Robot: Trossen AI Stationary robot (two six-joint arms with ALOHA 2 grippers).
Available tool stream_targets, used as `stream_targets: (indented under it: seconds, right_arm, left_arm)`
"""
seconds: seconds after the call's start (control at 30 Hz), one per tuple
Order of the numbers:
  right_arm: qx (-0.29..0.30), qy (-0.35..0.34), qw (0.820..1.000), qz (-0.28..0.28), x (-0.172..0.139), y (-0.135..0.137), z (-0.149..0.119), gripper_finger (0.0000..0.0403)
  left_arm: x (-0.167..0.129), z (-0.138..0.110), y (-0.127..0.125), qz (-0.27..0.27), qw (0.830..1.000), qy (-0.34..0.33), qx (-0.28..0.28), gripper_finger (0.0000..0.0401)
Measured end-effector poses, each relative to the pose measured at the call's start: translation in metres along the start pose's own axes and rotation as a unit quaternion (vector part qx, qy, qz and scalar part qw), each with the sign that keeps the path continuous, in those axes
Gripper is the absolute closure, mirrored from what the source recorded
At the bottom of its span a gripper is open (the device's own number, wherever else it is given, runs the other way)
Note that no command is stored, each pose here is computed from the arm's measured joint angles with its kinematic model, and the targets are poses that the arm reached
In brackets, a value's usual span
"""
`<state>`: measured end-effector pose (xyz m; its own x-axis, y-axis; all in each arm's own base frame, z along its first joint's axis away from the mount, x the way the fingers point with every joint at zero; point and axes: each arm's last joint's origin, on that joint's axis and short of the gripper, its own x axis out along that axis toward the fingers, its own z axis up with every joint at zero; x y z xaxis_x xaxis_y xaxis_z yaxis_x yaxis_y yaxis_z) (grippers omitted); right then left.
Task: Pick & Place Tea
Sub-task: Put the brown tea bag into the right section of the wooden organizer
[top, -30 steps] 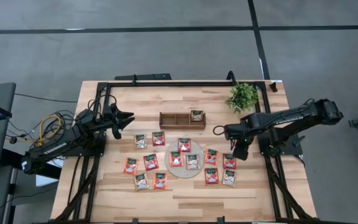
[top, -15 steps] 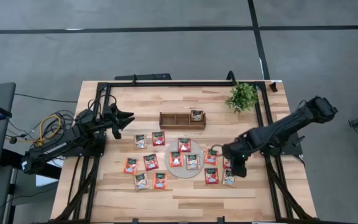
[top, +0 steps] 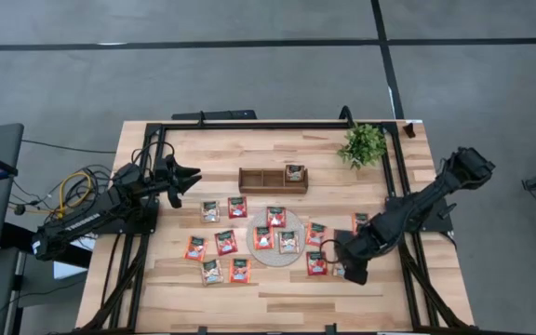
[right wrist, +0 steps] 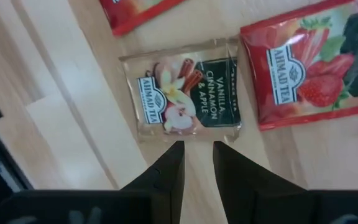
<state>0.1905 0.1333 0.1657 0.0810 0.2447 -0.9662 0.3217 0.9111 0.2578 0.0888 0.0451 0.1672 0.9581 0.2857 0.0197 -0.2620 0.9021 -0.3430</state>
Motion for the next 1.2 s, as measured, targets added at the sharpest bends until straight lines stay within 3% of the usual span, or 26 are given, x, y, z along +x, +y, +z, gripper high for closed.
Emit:
stream_targets:
  seconds: [0.67, 1.2]
  right_arm:
    - [0.044, 0.014, 0.997, -0.062, 0.026, -0.002, 0.004, 0.0326]
    - [0.054, 0.026, 0.996, -0.067, 0.034, 0.000, 0.003, 0.0328]
  left_arm:
    - [0.000, 0.000, 0.000, 0.000, 1.000, 0.001, 0.000, 0.0273]
    - [0.000, 0.000, 0.000, 0.000, 1.000, 0.001, 0.000, 0.0273]
